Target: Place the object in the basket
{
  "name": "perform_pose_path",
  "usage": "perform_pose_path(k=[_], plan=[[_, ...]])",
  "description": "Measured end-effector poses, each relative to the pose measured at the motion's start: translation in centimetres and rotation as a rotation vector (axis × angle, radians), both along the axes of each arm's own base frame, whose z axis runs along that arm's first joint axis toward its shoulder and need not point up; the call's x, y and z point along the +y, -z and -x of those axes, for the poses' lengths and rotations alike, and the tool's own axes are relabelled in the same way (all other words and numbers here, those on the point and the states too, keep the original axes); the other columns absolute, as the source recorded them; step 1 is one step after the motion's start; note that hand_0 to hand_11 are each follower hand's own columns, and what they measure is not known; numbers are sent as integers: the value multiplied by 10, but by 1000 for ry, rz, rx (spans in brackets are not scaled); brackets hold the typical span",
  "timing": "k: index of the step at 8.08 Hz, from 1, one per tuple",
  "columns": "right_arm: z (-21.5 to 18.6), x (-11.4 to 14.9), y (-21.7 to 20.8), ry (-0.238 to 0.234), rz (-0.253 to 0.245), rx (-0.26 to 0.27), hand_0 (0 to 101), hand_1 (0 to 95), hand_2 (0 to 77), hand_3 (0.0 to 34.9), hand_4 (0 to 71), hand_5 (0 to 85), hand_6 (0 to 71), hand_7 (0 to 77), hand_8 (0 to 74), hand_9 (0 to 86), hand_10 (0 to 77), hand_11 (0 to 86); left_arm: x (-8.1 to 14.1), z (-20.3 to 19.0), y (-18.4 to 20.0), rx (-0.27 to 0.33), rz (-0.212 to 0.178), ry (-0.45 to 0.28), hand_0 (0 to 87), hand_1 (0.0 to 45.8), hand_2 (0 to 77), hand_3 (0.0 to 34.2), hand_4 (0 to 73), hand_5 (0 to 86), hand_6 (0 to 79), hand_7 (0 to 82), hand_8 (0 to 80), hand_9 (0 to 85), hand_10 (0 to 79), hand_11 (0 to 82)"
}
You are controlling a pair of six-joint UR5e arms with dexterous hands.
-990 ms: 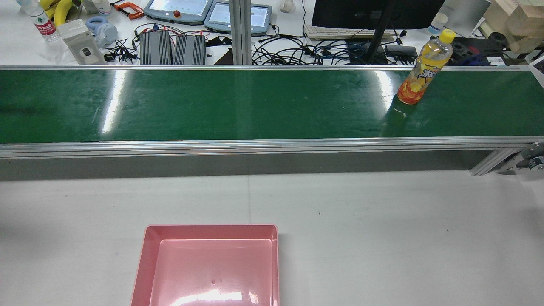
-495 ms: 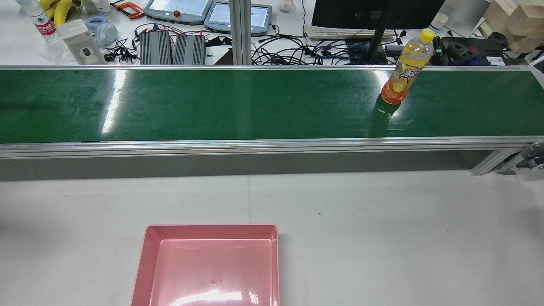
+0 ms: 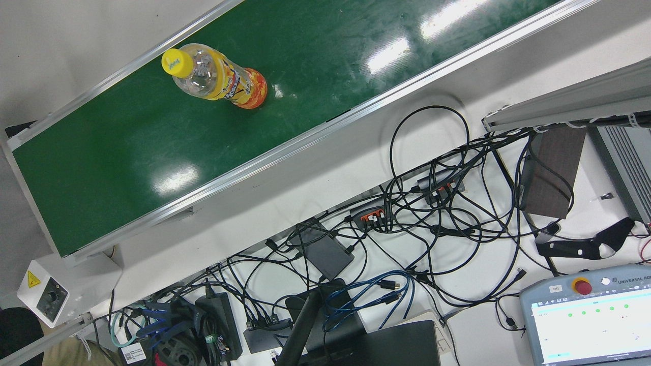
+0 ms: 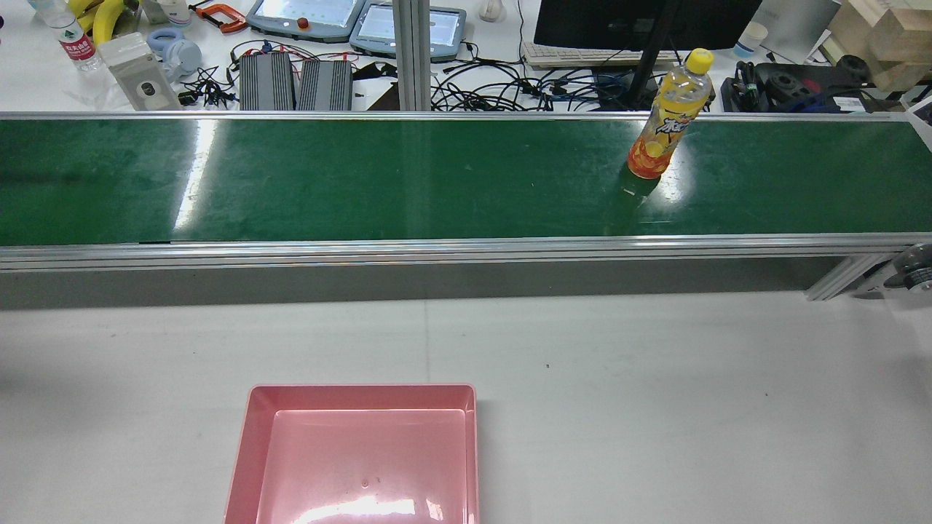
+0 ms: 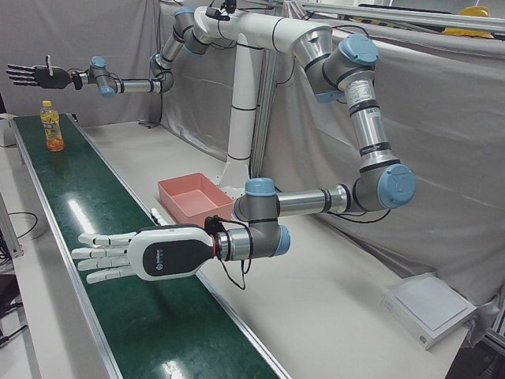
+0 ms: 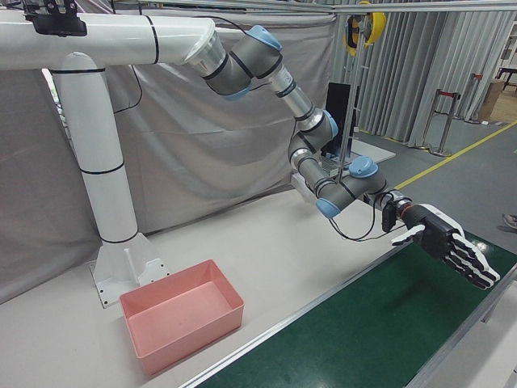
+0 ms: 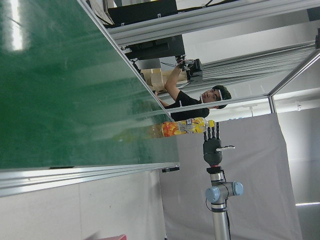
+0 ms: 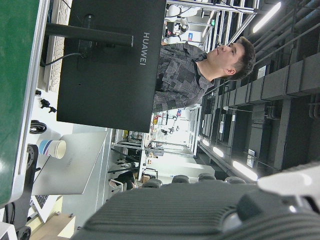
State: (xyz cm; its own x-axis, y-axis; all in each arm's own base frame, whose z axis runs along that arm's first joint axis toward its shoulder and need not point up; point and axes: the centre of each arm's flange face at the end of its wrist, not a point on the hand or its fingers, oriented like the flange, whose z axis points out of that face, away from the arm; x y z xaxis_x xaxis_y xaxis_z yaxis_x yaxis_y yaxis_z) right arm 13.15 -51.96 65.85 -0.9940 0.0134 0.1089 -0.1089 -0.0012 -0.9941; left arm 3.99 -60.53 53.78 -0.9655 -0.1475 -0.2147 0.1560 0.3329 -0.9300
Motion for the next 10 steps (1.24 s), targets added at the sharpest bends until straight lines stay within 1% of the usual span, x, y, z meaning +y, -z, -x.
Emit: perform_pose_path(k=[2, 3, 5, 6, 10], plan=[[0, 0, 0, 0, 0, 0, 1, 0, 5, 3, 0, 0, 0, 5, 0, 0, 0, 0, -1, 0, 2, 0, 0, 0, 647, 245, 5, 19, 22, 175, 0, 71, 54, 16, 0, 22], [0, 0, 0, 0, 0, 0, 3, 0, 5, 3, 0, 0, 0, 5, 0, 0, 0, 0, -1, 0, 2, -1, 0, 1, 647, 245, 5, 5, 22, 175, 0, 71, 54, 16, 0, 22], [0, 0, 0, 0, 0, 0, 1, 0, 5, 2, 0, 0, 0, 5, 0, 0, 0, 0, -2, 0, 4, 1, -3, 1, 652, 245, 5, 10, 22, 180, 0, 71, 54, 16, 0, 22], [0, 0, 0, 0, 0, 0, 2, 0, 5, 3, 0, 0, 0, 5, 0, 0, 0, 0, -2, 0, 5, 1, -4, 1, 658, 245, 5, 3, 22, 180, 0, 71, 54, 16, 0, 22], [0, 0, 0, 0, 0, 0, 2, 0, 5, 2, 0, 0, 0, 5, 0, 0, 0, 0, -2, 0, 6, 2, -7, 1, 665, 245, 5, 3, 22, 185, 0, 71, 54, 16, 0, 22]])
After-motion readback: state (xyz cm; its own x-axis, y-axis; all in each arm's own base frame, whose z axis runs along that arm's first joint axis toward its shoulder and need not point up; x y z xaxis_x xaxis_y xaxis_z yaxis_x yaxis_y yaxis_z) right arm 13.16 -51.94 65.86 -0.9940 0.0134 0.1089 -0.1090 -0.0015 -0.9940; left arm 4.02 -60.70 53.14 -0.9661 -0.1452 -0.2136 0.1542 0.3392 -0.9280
